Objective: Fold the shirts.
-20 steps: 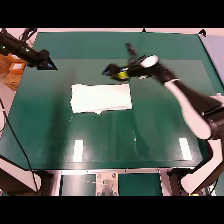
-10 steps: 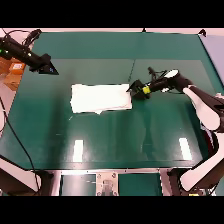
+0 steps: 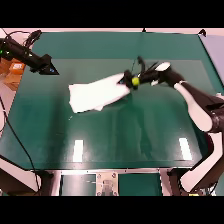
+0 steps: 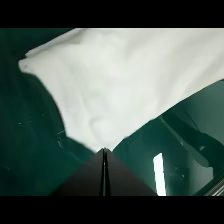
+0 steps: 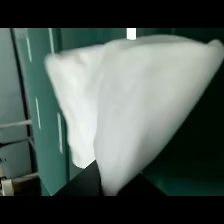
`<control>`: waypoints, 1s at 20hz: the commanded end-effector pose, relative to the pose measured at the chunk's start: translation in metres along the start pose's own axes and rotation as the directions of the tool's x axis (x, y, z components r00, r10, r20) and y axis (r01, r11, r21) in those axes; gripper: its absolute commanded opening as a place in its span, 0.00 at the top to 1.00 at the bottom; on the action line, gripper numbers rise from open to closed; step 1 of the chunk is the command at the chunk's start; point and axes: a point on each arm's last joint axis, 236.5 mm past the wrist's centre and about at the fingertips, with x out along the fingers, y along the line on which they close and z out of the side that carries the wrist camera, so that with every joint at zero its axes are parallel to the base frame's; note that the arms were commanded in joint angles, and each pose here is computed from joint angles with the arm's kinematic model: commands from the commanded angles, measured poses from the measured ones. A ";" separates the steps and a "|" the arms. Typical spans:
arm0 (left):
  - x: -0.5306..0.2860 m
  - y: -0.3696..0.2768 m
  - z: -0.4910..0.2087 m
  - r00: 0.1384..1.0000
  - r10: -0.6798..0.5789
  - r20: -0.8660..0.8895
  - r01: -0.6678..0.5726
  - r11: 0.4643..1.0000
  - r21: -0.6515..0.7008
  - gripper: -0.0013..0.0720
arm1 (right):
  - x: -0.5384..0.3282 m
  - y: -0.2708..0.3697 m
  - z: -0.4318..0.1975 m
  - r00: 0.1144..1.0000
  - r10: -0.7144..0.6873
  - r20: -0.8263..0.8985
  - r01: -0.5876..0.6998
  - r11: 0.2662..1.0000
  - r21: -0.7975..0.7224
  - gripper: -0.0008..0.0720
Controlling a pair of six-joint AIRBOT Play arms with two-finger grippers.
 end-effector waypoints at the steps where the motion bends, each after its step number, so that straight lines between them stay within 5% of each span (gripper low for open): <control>1: 0.000 -0.001 -0.003 1.000 -0.004 -0.014 0.004 1.000 0.001 0.95 | -0.092 0.062 0.051 0.985 0.063 0.161 -0.047 0.994 -0.099 0.97; 6: 0.000 -0.002 -0.003 1.000 -0.007 -0.013 0.007 1.000 0.001 0.95 | -0.277 0.043 0.089 0.887 -0.076 0.455 0.114 0.992 -0.058 0.97; 12: 0.000 -0.003 -0.005 1.000 -0.011 -0.019 0.011 1.000 0.000 0.95 | -0.493 -0.044 0.045 0.640 -0.364 0.676 0.257 0.931 0.259 0.97; 20: 0.000 -0.003 -0.005 1.000 -0.013 -0.020 0.014 1.000 0.003 0.95 | -0.627 -0.115 -0.123 0.379 -0.787 0.487 0.319 0.605 0.729 0.97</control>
